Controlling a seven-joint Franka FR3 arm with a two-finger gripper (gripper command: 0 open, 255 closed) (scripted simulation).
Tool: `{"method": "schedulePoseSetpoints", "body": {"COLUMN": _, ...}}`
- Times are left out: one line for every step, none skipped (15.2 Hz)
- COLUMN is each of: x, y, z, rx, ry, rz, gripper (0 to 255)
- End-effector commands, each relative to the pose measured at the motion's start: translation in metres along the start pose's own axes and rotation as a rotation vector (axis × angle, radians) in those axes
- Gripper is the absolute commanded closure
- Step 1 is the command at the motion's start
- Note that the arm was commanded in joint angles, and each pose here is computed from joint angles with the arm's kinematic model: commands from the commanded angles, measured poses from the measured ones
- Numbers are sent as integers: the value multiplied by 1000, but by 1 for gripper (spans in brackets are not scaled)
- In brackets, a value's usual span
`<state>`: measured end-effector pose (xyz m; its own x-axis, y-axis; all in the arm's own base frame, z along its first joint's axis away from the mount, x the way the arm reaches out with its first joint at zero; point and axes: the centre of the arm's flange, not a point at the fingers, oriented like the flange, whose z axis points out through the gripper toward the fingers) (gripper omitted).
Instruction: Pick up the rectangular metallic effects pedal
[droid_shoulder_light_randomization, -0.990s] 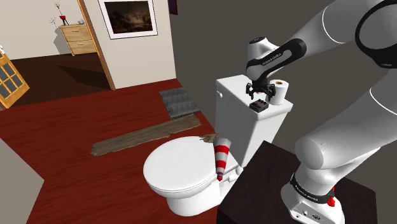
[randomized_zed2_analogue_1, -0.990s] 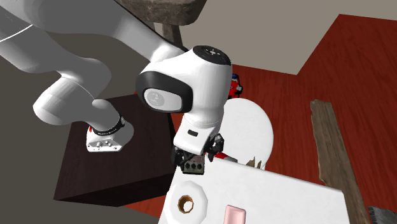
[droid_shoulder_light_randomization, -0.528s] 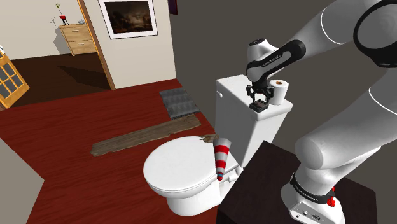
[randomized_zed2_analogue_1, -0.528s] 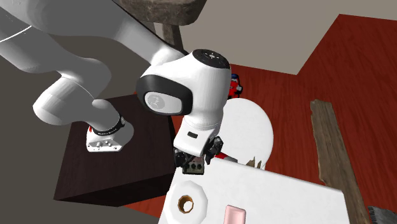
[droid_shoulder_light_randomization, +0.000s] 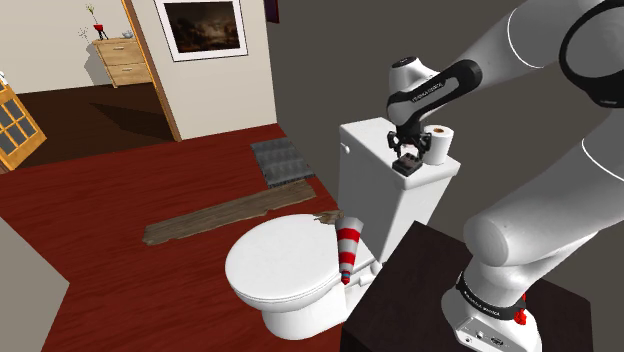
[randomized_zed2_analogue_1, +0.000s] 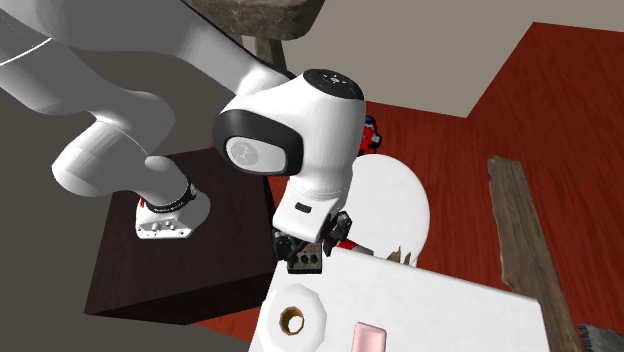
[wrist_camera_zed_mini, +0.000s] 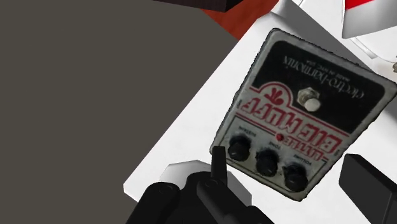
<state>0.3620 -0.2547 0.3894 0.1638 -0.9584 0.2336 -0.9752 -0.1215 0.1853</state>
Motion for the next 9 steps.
{"method": "schedulePoseSetpoints", "body": {"x": 3, "y": 3, "z": -10, "rx": 0, "ry": 0, "rz": 0, "gripper": 255}}
{"method": "schedulePoseSetpoints", "body": {"x": 4, "y": 4, "z": -15, "rx": 0, "ry": 0, "rz": 0, "gripper": 255}}
{"method": "schedulePoseSetpoints", "body": {"x": 5, "y": 5, "z": -20, "rx": 0, "ry": 0, "rz": 0, "gripper": 255}}
{"method": "schedulePoseSetpoints", "body": {"x": 6, "y": 6, "z": -25, "rx": 0, "ry": 0, "rz": 0, "gripper": 255}}
{"method": "schedulePoseSetpoints", "body": {"x": 8, "y": 6, "z": -30, "rx": 0, "ry": 0, "rz": 0, "gripper": 255}}
{"method": "schedulePoseSetpoints", "body": {"x": 9, "y": 7, "z": -35, "rx": 0, "ry": 0, "rz": 0, "gripper": 255}}
{"method": "schedulePoseSetpoints", "body": {"x": 10, "y": 8, "z": -40, "rx": 0, "ry": 0, "rz": 0, "gripper": 255}}
{"method": "schedulePoseSetpoints", "body": {"x": 11, "y": 9, "z": -45, "rx": 0, "ry": 0, "rz": 0, "gripper": 255}}
{"method": "schedulePoseSetpoints", "body": {"x": 12, "y": 10, "z": -50, "rx": 0, "ry": 0, "rz": 0, "gripper": 255}}
